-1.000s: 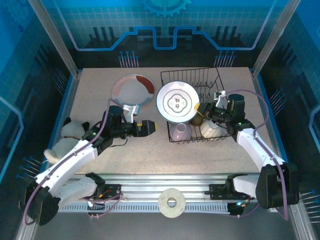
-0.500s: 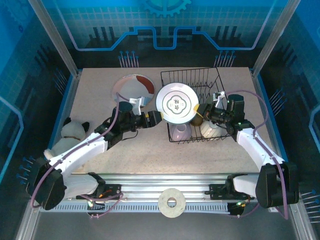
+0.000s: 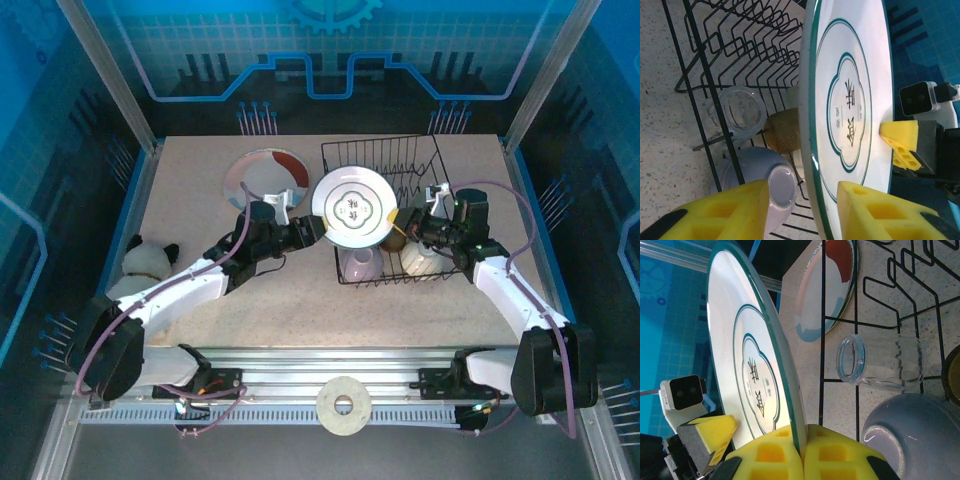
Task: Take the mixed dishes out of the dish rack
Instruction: Place the plate on the plate.
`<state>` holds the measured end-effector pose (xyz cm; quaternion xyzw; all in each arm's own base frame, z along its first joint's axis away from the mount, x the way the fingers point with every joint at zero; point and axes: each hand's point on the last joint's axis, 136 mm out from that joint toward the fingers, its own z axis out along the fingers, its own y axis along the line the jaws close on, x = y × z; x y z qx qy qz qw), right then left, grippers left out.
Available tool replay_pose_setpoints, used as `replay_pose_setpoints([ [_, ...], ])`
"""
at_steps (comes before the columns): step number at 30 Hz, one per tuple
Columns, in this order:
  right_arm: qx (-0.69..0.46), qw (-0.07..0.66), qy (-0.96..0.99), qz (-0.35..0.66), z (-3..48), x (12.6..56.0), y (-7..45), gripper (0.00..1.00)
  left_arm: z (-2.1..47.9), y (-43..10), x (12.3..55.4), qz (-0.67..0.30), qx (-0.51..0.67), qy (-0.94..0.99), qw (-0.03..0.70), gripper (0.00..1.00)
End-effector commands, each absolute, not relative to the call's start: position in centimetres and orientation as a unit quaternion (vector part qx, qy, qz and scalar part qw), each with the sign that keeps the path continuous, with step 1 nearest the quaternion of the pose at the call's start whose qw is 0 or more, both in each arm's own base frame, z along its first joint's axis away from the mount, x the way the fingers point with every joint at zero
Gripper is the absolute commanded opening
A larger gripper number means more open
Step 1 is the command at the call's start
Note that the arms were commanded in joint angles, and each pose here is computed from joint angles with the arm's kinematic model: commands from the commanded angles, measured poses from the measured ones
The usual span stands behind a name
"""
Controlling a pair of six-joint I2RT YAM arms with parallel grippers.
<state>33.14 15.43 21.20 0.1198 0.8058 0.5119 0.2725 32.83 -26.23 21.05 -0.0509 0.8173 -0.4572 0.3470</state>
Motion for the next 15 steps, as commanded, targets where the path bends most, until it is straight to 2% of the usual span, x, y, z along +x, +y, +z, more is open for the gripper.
replay_pose_setpoints([
  [1, 0.111, 0.272, 0.798, 0.525, 21.6, 33.04, 15.46, 0.0, 23.05, -26.86, 33.86, -0.471, -0.055, 0.799, 0.37, 0.36],
  [5, 0.111, 0.273, 0.798, 0.525, 21.58, 33.1, 15.36, 0.0, 22.92, -26.68, 34.04, -0.47, -0.065, 0.797, 0.374, 0.26],
  [11, 0.11, 0.271, 0.798, 0.526, 21.49, 33.13, 15.43, 0.0, 22.64, -26.56, 34.05, -0.474, -0.075, 0.795, 0.371, 0.0],
  [15, 0.106, 0.272, 0.798, 0.527, 21.58, 33.07, 15.54, 0.0, 22.36, -26.23, 33.87, -0.477, -0.088, 0.792, 0.371, 0.0],
])
